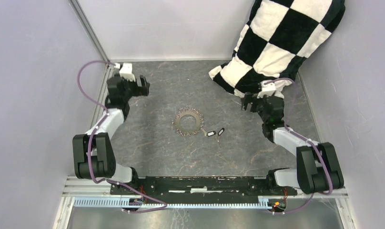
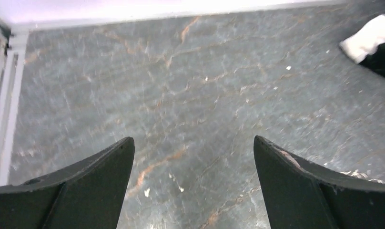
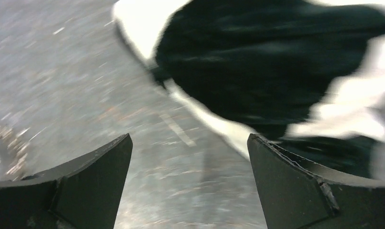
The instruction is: Put the keys on the keyring
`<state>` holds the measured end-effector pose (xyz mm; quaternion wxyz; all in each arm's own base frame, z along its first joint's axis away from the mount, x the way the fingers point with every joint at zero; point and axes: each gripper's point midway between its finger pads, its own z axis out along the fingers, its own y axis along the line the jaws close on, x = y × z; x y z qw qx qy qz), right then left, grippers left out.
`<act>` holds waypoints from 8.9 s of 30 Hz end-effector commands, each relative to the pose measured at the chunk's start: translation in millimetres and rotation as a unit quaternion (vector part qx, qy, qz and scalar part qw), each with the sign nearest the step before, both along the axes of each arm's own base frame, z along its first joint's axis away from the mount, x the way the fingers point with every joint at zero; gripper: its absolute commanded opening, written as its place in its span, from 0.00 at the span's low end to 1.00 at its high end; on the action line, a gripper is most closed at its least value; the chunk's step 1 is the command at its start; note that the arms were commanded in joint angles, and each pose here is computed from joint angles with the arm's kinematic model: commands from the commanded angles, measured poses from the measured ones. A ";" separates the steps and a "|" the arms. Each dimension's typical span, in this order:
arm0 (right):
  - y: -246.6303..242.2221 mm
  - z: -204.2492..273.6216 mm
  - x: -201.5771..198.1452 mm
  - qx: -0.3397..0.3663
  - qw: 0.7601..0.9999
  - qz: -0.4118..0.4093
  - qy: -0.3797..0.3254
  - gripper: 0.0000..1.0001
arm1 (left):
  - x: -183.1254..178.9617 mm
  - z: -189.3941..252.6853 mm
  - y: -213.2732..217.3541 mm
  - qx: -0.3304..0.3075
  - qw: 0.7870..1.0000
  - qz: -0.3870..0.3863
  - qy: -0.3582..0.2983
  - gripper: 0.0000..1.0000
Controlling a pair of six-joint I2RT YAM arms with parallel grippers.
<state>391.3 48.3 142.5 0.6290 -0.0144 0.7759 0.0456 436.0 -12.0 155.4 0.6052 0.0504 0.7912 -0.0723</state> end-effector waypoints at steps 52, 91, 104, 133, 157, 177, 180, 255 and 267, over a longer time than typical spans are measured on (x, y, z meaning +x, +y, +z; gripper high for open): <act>265.3 -101.1 -37.6 -0.008 0.771 0.604 0.203 0.18 | -107.9 10.0 -65.8 -0.050 0.934 -0.235 0.264 0.81; 362.7 147.7 -219.2 -0.129 0.747 0.615 -0.217 0.00 | -302.9 104.9 -145.6 0.100 0.759 -0.643 0.023 0.60; 373.9 181.3 -264.8 -0.054 0.697 0.669 -0.253 0.00 | -301.9 135.3 -154.1 0.121 0.746 -0.652 -0.060 0.41; 386.1 204.5 -286.4 0.007 0.657 0.710 -0.252 0.00 | -316.2 143.3 -152.0 0.177 0.727 -0.652 -0.120 0.09; 350.3 211.3 -247.5 -0.015 0.752 0.611 -0.247 0.69 | -314.9 168.3 -161.0 0.120 0.753 -0.634 -0.130 0.02; 345.3 60.1 -184.6 -0.072 0.843 0.532 -0.033 0.73 | -245.7 114.0 -157.0 0.078 0.823 -0.563 -0.002 0.10; 348.4 18.1 -188.4 -0.085 0.833 0.547 -0.003 0.73 | -244.4 96.7 -153.0 0.093 0.815 -0.572 0.021 0.34; 371.0 -87.1 -198.2 0.014 0.703 0.693 0.159 0.00 | -286.5 84.7 -136.5 0.187 0.795 -0.576 -0.046 0.61; 358.3 48.6 -209.4 -0.055 0.721 0.686 -0.081 0.00 | -290.5 78.3 -139.1 0.175 0.788 -0.590 -0.037 0.64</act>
